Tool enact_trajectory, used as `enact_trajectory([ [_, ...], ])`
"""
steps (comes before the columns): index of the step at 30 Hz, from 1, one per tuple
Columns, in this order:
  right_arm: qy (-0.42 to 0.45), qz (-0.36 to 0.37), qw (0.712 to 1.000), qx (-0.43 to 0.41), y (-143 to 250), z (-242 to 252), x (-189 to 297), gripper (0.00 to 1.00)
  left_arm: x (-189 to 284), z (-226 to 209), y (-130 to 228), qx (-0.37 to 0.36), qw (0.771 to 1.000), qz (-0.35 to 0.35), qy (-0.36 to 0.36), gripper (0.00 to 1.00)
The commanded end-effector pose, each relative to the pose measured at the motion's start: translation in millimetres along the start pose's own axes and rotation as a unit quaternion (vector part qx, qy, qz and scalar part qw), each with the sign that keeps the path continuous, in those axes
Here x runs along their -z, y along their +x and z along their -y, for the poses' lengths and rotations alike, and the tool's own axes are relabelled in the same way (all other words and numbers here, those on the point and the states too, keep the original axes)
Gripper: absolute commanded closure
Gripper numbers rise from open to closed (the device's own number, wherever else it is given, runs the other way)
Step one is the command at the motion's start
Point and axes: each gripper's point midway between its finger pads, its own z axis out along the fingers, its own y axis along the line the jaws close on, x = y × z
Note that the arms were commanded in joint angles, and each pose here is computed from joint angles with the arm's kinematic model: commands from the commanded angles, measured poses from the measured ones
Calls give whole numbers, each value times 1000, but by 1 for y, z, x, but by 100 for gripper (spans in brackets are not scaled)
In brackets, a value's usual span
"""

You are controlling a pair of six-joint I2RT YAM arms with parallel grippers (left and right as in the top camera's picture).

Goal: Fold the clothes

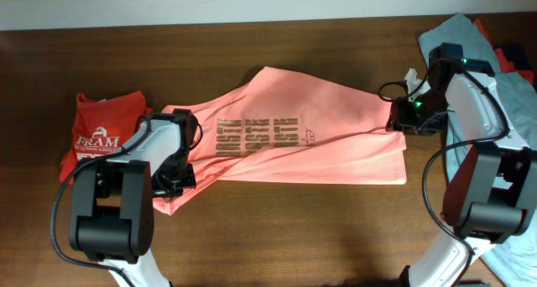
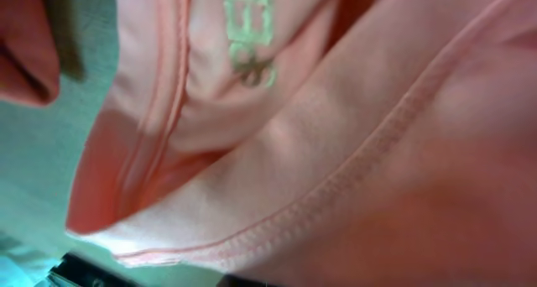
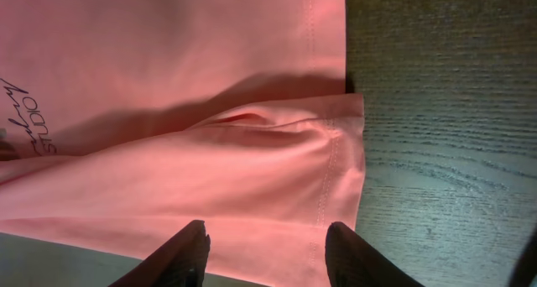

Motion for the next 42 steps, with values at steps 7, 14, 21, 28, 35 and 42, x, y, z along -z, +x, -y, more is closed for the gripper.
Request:
enact_trajectory([
  [7, -3, -2, 1000, 0, 0, -1, -1, 50, 88, -30, -16, 34, 991, 128, 26, 100],
  [14, -3, -2, 1000, 0, 0, -1, -1, 50, 105, -42, -22, 63, 982, 170, 46, 100],
  [21, -3, -2, 1000, 0, 0, -1, -1, 50, 109, -48, -53, 101, 969, 214, 66, 100],
  [28, -3, -2, 1000, 0, 0, -1, -1, 50, 118, -47, -87, 130, 951, 268, 88, 96],
  [35, -3, -2, 1000, 0, 0, -1, -1, 50, 114, -39, -108, 135, 944, 285, 93, 87],
  [42, -3, -2, 1000, 0, 0, -1, -1, 50, 108, -56, -123, 158, 938, 306, 32, 86],
])
